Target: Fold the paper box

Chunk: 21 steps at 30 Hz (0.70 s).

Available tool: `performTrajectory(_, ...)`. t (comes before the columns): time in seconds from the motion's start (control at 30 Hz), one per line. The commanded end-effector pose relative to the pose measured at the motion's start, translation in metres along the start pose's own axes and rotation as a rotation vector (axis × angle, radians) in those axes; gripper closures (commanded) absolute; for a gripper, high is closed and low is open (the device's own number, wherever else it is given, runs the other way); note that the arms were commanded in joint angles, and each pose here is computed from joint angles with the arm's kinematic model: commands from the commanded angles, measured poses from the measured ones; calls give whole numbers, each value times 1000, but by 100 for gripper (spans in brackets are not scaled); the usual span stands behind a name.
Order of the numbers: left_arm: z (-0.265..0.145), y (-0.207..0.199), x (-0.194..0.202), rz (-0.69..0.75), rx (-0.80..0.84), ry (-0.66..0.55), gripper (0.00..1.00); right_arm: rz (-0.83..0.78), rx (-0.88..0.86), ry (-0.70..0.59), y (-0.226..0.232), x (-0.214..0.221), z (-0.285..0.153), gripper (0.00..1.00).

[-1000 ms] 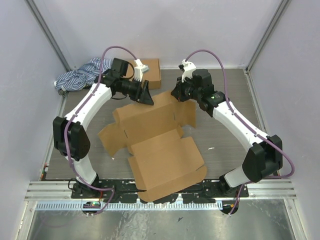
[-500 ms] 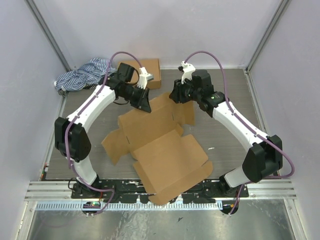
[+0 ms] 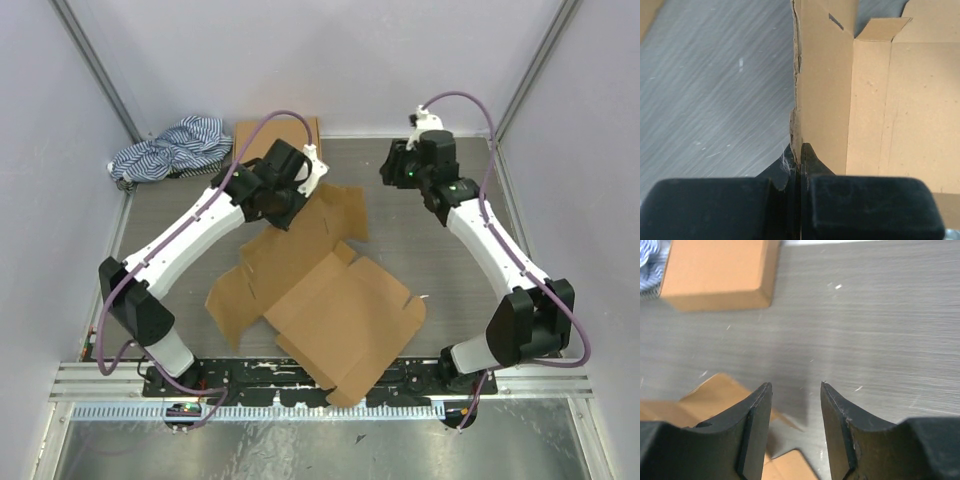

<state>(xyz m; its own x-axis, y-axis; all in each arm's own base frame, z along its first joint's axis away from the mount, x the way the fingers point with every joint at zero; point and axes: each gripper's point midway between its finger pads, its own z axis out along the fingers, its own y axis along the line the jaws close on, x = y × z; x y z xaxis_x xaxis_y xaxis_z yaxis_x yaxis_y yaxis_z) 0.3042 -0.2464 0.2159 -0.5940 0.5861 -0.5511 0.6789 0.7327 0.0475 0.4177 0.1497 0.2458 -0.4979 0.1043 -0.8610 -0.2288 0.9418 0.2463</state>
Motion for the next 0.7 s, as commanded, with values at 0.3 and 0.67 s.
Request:
performTrajectory(0.3, -41, 26, -6, 352, -576, -138, 100, 7, -213, 41, -35, 13, 66, 55)
performTrajectory(0.67, -19, 27, 8, 373, -589, -121, 100, -45, -801, 75, 27, 57, 81, 51)
